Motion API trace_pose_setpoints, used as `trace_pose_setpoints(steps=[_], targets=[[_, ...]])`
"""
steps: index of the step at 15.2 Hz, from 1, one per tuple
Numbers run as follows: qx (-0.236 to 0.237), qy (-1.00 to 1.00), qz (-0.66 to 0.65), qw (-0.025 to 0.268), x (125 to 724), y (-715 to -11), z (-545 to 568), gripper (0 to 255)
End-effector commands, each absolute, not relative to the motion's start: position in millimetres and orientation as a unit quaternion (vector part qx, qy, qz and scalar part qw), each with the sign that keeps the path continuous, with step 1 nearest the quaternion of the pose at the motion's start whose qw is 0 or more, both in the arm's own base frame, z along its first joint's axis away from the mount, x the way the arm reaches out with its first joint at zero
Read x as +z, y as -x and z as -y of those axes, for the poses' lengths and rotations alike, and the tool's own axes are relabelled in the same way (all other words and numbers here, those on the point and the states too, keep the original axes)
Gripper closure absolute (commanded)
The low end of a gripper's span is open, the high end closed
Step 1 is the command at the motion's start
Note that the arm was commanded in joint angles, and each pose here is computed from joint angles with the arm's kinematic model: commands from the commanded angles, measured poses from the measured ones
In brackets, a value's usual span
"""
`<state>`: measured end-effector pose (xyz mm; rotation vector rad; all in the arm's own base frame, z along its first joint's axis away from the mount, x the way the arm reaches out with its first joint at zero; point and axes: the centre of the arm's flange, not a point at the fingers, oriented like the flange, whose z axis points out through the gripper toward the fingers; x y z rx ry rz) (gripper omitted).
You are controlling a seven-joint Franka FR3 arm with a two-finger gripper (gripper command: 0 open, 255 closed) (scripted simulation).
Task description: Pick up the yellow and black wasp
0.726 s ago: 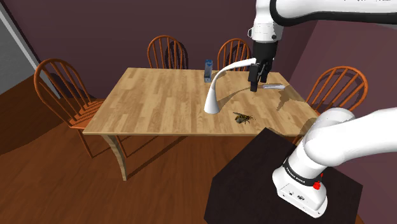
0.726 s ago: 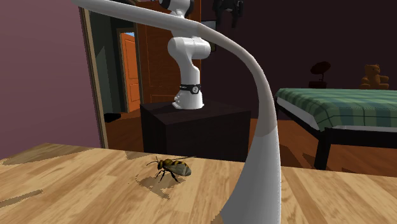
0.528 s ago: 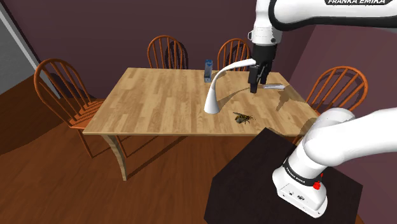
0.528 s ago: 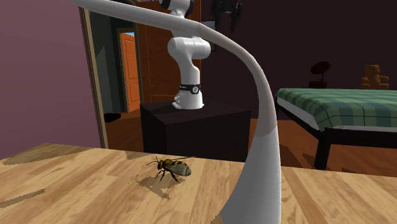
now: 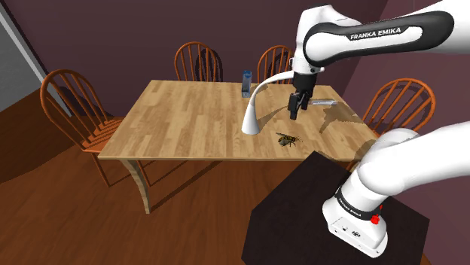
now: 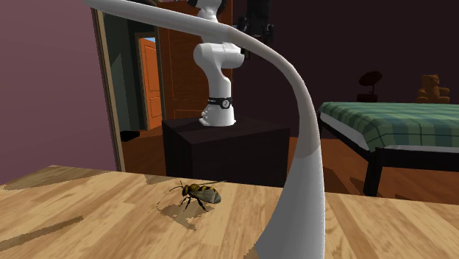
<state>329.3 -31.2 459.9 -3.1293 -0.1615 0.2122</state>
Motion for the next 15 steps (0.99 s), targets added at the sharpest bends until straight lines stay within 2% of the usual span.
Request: trace_pose_setpoints(steps=[1, 15], targets=[[0.063, 0.997, 0.05, -0.001, 440, -336, 48, 0], [0.041, 0.999, 0.036, -0.006, 299, -390, 150, 0]])
